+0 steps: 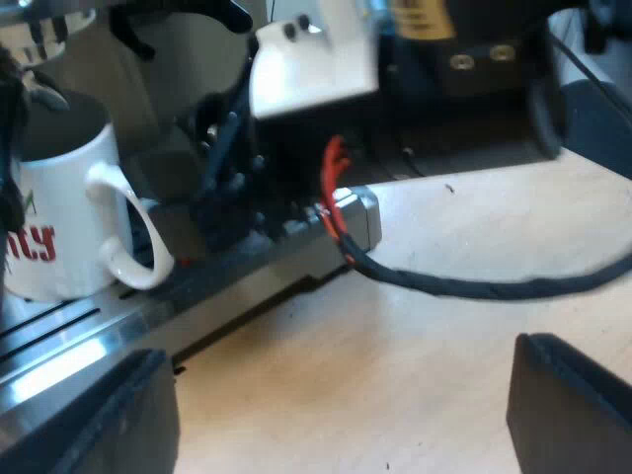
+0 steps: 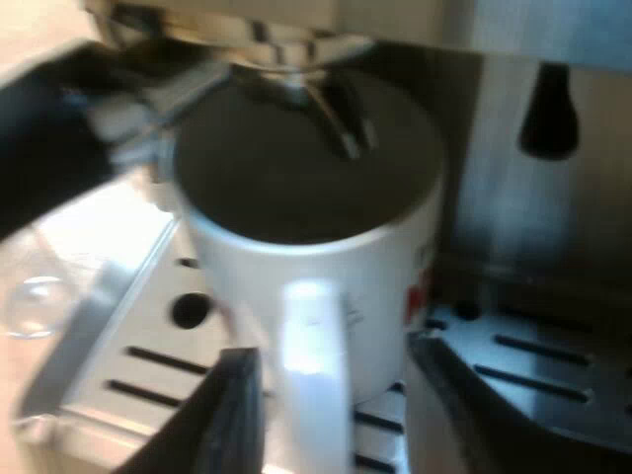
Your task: Place mug into machine
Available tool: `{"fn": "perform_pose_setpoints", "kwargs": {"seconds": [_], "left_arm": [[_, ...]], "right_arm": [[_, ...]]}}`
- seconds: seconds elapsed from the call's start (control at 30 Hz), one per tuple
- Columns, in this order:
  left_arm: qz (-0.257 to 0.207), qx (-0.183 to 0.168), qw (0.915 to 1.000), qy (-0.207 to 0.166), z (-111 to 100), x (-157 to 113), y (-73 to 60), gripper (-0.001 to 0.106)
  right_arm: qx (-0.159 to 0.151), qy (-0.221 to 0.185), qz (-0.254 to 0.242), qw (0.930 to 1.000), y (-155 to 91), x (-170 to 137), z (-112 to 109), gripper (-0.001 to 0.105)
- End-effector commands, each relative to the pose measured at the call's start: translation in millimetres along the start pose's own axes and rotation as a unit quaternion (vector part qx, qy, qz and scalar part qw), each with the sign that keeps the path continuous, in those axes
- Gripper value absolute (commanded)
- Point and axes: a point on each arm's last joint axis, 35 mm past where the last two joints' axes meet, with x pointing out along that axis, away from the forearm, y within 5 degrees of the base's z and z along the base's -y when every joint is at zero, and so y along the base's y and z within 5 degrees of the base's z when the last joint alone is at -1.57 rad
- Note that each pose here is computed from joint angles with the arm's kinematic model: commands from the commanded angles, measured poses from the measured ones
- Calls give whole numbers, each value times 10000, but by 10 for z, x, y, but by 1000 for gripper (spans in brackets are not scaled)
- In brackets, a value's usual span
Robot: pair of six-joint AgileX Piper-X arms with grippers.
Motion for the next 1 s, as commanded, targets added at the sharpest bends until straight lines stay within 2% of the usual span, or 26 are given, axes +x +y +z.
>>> {"fn": "perform_pose_setpoints", "kwargs": {"seconds": [0.03, 0.13, 0.37, 0.5, 0.7, 1.0], "left_arm": [[8, -29, 9997, -240, 89, -42, -31, 69], [49, -23, 9994, -335, 121, -68, -39, 69], [218, -25, 9988, -438, 110, -214, -38, 69], [189, -16, 9982, -571, 100, -321, -46, 69], [96, 5, 9966, -814, 126, -435, -68, 69], [222, -4, 9934, -1121, 326, -587, -126, 69]], "right_arm": [[82, -96, -43, 9999, 20, -103, 95, 30], [33, -104, -108, 9999, 63, -173, 117, 30], [-264, 273, 30, 9993, 94, -374, 103, 29], [-286, 396, 93, 9988, 62, -552, 145, 29], [-242, 97, 126, 9996, 48, -772, 285, 29], [-165, -124, 189, 9996, 12, -894, 377, 29]]}}
